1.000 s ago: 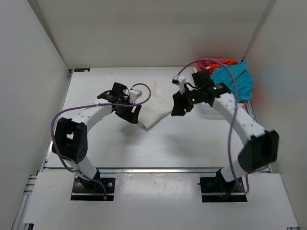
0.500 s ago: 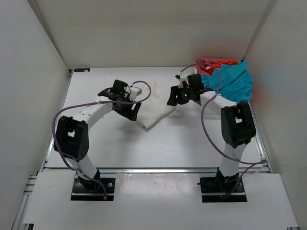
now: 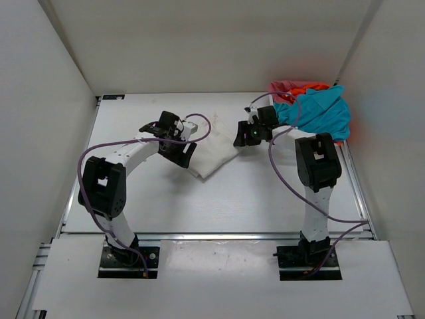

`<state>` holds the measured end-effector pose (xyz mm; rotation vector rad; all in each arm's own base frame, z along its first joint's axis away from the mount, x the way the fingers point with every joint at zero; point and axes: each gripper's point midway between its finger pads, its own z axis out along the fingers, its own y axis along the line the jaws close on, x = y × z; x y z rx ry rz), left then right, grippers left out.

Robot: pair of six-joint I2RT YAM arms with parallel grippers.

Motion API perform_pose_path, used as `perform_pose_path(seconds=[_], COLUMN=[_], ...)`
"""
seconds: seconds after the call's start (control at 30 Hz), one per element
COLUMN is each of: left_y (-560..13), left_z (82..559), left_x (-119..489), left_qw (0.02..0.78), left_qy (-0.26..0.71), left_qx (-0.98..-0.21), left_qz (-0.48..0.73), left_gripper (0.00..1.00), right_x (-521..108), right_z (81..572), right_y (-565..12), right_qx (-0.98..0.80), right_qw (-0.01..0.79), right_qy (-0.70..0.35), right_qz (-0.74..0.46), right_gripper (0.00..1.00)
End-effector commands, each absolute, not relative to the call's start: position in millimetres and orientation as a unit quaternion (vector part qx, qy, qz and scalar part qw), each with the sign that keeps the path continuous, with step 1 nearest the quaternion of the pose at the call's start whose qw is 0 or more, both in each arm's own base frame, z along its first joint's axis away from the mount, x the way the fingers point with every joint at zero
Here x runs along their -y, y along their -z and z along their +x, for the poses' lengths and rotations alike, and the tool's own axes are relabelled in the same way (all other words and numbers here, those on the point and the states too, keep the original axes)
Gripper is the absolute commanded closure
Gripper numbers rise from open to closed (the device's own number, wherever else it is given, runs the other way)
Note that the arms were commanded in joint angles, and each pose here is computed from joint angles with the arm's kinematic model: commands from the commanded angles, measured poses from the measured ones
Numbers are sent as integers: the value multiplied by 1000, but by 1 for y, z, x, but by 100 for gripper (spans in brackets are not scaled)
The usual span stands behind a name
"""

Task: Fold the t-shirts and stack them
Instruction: Smooth out wrinkles on the folded tshirt

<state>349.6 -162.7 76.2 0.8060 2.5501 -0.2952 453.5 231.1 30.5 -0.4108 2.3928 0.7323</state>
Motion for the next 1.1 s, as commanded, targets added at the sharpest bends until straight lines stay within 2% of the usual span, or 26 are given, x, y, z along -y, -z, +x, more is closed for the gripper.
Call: perform_pose_path(seconds=[0.0,0.23,0.27,0.3,0.33,0.47,0.63,0.67,0.7,0.73,0.83,0.97,1.07], left_y=[-96,-103,-102,-102,-103,-108,-102,-101,-100,-102,-103,-112,-120], left_z=[364,374,374,374,377,378,376,377,379,381,390,420,441], left_x=[163,153,152,150,148,142,129,126,124,125,124,135,154], left_qw=[258,272,271,272,274,282,278,278,277,282,287,310,325], left_qy=[93,71,71,69,66,58,53,53,52,51,54,73,116], left_qx=[-914,-913,-914,-914,-914,-913,-918,-919,-919,-917,-915,-911,-905], left_qz=[300,295,295,294,292,289,278,276,275,278,278,263,248], left_gripper=[14,14,15,14,14,15,14,14,15,14,14,16,17], right_x=[-239,-255,-258,-254,-255,-258,-255,-252,-253,-250,-245,-238,-247], right_z=[452,403,397,390,384,356,284,276,272,268,291,365,410], right_y=[-23,-29,-27,-25,-25,-39,-40,-40,-44,-41,-61,-99,-118], right_qx=[-900,-889,-890,-891,-889,-866,-847,-846,-842,-844,-844,-843,-831], right_qw=[285,248,242,237,235,244,200,207,214,215,259,338,376], right_qy=[-290,-340,-341,-341,-342,-356,-379,-367,-363,-352,-331,-301,-297], right_qz=[-155,-180,-184,-186,-194,-252,-312,-327,-337,-343,-334,-291,-282], right_gripper=[44,72,83,97,100,100,100,82,72,57,53,60,59])
